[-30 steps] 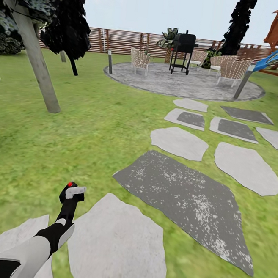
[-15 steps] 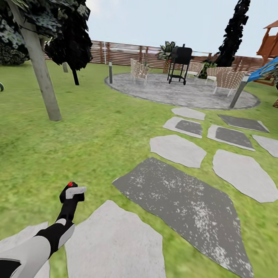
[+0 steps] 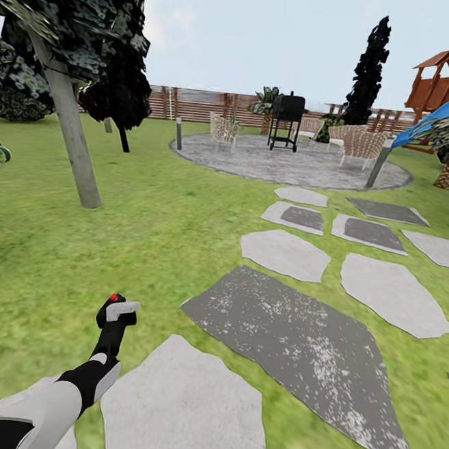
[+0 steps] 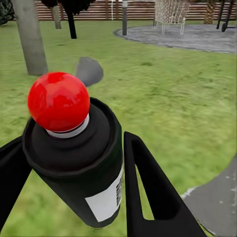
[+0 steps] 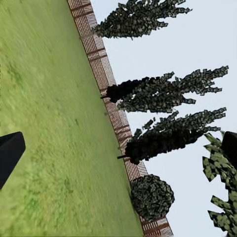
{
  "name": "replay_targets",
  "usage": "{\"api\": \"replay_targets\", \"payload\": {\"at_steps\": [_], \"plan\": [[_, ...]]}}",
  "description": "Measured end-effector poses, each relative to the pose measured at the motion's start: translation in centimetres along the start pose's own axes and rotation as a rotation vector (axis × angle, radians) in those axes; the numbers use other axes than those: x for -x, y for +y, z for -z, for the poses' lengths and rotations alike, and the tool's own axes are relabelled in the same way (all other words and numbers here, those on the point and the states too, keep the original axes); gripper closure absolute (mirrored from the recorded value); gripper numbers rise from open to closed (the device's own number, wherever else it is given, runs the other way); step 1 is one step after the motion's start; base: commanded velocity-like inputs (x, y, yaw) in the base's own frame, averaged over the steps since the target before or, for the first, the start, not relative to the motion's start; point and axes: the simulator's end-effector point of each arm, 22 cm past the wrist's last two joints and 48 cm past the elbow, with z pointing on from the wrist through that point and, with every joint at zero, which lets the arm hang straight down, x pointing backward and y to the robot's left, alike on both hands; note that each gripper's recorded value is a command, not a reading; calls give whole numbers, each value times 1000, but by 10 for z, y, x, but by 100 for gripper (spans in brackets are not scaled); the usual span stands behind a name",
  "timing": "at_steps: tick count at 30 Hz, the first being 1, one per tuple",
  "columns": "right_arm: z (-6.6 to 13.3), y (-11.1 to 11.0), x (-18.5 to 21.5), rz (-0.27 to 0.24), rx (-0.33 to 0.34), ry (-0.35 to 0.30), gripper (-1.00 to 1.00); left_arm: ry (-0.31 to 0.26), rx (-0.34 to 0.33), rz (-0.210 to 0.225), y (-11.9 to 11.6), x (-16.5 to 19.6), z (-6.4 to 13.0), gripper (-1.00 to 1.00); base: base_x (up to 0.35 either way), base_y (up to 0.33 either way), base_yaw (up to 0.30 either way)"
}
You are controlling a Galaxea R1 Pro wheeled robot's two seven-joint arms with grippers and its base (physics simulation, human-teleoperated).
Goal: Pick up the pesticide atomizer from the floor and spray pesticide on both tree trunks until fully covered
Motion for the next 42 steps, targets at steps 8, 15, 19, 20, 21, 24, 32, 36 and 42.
{"api": "replay_targets", "payload": {"at_steps": [8,15,19,20,21,24,32,36,42], "plan": [[16,54,39,-115,137,-83,-100,-15,-18,27,-19,17,5,100,0,0,0],[75,141,111,-361,337,-186,-100,26,-17,36,-25,19,8,100,0,0,0],[110,181,127,-438,449,-196,-100,24,-16,40,-25,27,8,100,0,0,0],[132,207,138,-474,525,-198,-100,28,-16,40,-24,26,9,100,0,0,0],[146,222,148,-504,568,-199,-100,33,-15,39,-24,25,11,100,0,0,0],[228,291,207,-655,782,-205,-100,71,-15,31,-23,12,19,100,0,0,0],[567,406,322,-781,1330,-236,-100,81,-14,31,-22,20,24,100,0,0,0],[683,402,353,-686,1511,-356,-100,83,-14,30,-23,28,23,100,0,0,0],[752,391,358,-608,1621,-420,-100,88,-18,29,-25,40,21,100,0,0,0]]}}
